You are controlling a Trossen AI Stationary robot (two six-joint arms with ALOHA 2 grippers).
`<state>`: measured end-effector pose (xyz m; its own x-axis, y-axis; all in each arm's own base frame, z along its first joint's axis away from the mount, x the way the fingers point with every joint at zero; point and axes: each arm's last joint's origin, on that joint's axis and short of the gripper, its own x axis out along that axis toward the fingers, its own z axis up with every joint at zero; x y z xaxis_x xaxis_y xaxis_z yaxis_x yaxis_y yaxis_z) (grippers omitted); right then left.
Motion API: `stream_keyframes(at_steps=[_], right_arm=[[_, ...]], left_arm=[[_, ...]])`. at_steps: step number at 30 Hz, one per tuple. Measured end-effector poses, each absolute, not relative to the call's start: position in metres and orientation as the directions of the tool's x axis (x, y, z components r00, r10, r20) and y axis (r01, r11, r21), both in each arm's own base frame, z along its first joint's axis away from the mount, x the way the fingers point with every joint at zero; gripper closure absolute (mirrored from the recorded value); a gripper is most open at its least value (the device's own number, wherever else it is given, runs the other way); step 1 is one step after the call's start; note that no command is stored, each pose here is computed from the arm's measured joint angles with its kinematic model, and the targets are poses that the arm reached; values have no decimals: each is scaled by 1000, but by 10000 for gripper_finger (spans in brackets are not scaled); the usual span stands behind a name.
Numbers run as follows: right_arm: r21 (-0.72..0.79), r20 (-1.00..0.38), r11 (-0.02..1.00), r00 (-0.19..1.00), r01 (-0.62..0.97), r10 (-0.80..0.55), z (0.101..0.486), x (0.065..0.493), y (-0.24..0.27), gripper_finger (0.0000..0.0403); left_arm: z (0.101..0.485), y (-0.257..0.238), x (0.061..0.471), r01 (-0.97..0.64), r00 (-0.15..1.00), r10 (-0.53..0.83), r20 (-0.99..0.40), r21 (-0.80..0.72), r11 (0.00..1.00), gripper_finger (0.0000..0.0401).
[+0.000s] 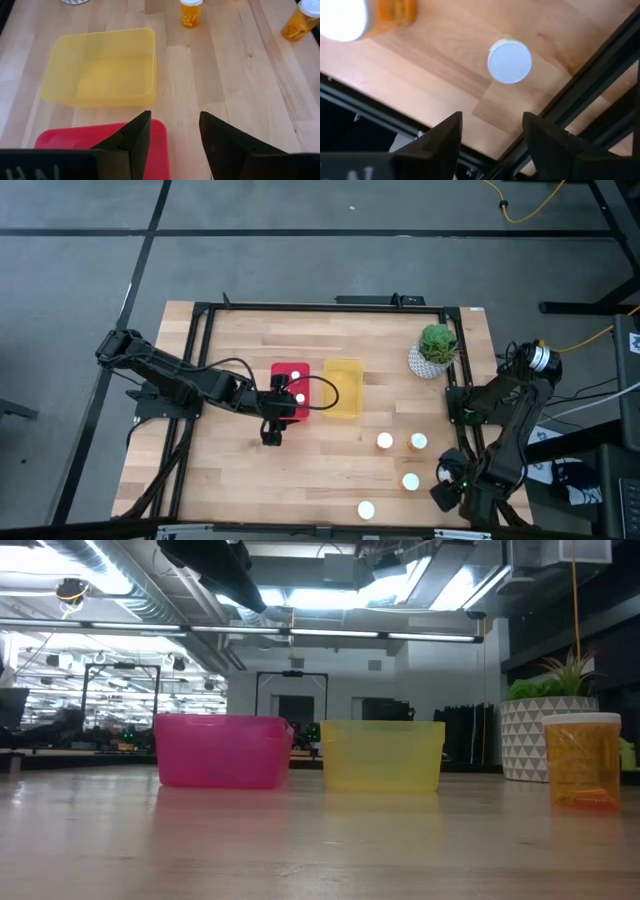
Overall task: Pick and place medicine bottles into bin by pill shape (circle, oval)
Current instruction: Move the small yellow pill bottle to the center of the table
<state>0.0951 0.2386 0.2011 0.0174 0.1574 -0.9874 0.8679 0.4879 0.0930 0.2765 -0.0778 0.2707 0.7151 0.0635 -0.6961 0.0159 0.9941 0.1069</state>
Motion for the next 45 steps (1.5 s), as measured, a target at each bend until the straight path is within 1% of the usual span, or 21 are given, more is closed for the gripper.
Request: stream_keyframes(at_steps=[6,14,18,26,32,39,45], right_arm=[[50,-994,513,-6,857,108,191,96,241,200],[-31,-1000,555,-28,831,-14,172,98,242,204],[-34,-998,568,0,823,-61,168,99,241,204],[-10,-995,581,49,814,-87,168,100,240,204],[21,-987,606,115,795,-117,168,102,239,204],[-3,-991,605,79,796,-109,168,101,239,204],[-5,-991,605,76,796,-108,168,100,239,206]], left_arm=[[271,-78,276,16,715,63,-696,107,994,241],[271,-78,276,15,715,65,-696,109,994,241],[271,-78,277,15,715,66,-696,109,994,241],[271,-78,277,14,716,66,-695,110,994,241],[271,-78,277,14,716,67,-695,110,994,241],[271,-78,277,14,716,67,-695,110,994,241],[271,-78,277,14,716,67,-695,110,994,241]])
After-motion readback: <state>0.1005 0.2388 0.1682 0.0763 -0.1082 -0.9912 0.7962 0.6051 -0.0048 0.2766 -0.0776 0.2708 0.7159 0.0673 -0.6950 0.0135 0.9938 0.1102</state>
